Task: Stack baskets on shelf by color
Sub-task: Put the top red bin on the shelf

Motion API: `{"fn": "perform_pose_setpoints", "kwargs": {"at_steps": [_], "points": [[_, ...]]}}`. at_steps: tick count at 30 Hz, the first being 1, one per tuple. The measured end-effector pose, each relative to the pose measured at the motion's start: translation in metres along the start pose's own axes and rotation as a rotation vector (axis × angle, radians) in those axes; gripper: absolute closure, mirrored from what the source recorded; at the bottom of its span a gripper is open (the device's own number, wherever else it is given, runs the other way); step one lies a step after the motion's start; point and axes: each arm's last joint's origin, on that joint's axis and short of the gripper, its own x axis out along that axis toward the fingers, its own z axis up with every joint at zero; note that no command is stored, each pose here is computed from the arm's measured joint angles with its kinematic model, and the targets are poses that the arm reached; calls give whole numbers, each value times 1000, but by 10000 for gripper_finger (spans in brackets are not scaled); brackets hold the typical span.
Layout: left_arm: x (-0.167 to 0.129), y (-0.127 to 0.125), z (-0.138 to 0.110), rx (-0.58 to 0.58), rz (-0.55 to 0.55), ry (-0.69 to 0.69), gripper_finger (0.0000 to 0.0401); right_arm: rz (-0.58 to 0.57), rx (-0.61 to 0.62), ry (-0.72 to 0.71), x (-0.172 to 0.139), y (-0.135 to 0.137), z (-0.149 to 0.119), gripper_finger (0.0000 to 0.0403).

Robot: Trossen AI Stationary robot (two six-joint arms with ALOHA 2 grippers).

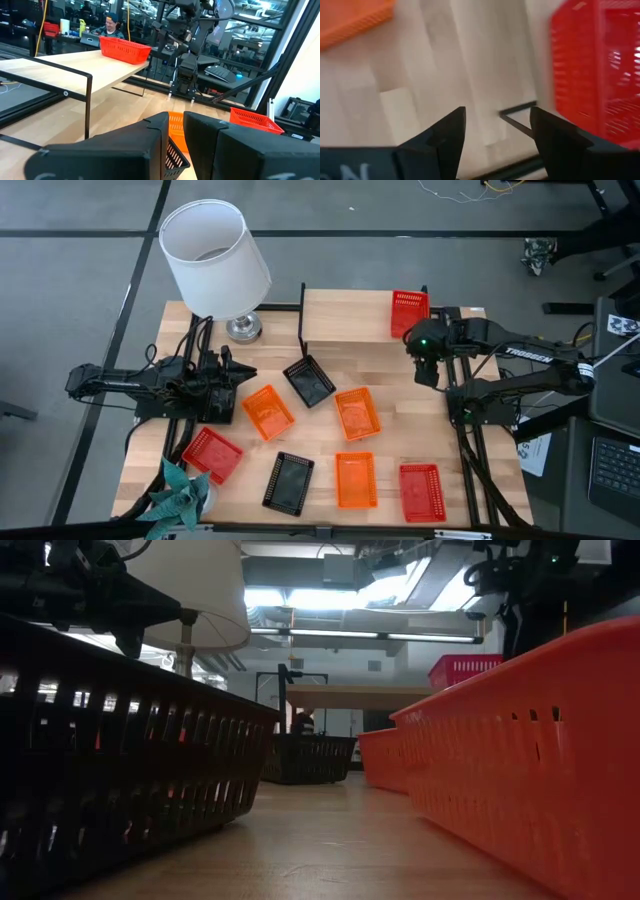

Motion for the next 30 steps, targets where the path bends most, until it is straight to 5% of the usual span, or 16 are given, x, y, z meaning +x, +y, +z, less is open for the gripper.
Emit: {"fn": "perform_pose_setpoints", "kwargs": {"at_steps": [30], "points": [[0,0,0,0,0,0,351,-211,0,27,0,-6,-1,183]]}}
